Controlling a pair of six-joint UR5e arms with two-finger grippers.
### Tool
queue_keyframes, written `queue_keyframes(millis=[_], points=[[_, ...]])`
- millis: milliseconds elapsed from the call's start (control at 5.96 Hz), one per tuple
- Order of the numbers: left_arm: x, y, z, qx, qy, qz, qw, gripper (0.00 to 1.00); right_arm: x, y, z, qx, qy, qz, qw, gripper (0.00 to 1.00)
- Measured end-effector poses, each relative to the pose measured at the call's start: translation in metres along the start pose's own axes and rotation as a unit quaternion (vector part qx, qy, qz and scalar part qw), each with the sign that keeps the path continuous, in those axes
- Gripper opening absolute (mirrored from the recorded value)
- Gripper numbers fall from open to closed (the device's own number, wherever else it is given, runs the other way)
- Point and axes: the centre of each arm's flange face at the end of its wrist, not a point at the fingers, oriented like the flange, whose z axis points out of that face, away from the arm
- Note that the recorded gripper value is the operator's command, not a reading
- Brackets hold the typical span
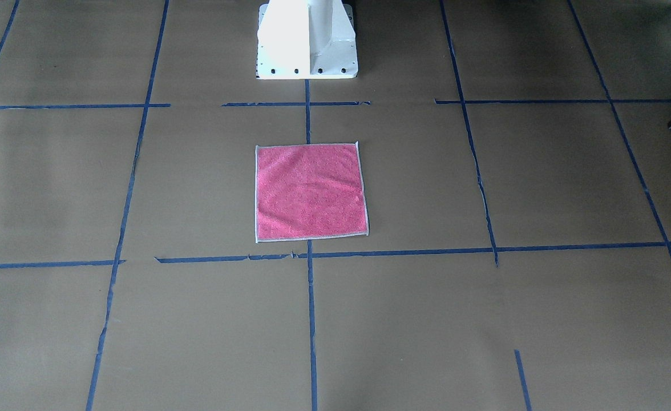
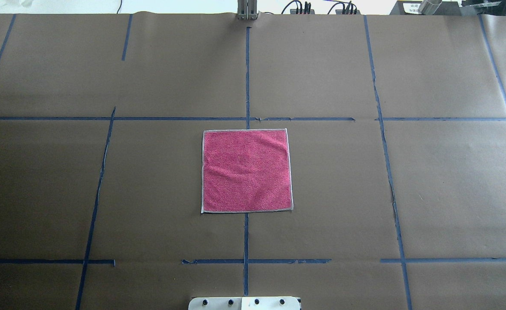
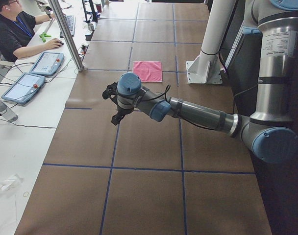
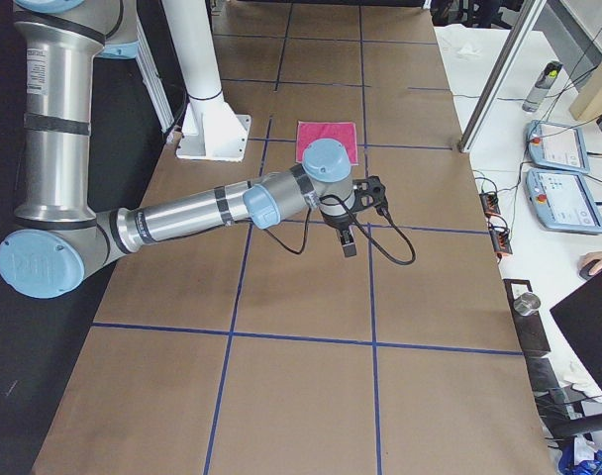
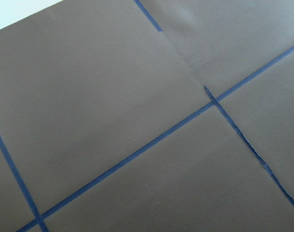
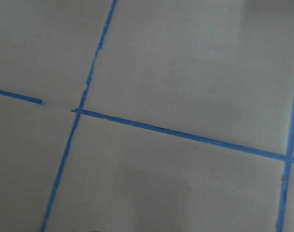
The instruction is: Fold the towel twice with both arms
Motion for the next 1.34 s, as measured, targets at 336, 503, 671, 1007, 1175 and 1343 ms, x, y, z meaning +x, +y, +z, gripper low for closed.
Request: queue_keyframes(millis=[336,503,671,1007,1175,1343], points=[[0.088,-0.038,0.055,-0.017,-0.012,-0.108,0.9939,1.0,-0.085,-0.016,0.029,-0.017,-0.017,0.044,0.9988,1.0],[0.146,-0.051,0.082,-0.013,-0.026,-0.163,0.9862,0.98,-0.137,-0.022,0.053,-0.017,-0.007,0.079,0.9967,1.0],[0.201,-0.064,0.107,-0.006,-0.024,-0.208,0.9777,0.94,-0.193,-0.021,0.081,-0.008,0.006,0.119,0.9928,1.0],[0.311,-0.079,0.161,0.009,-0.011,-0.269,0.9631,0.89,-0.309,-0.001,0.136,0.008,0.006,0.159,0.9872,1.0],[0.366,-0.072,0.191,0.008,-0.013,-0.283,0.9591,0.73,-0.355,0.015,0.161,0.012,0.004,0.167,0.9859,0.97],[0.42,-0.064,0.214,0.001,-0.016,-0.306,0.952,0.65,-0.393,0.027,0.186,0.011,0.007,0.184,0.9828,0.96]])
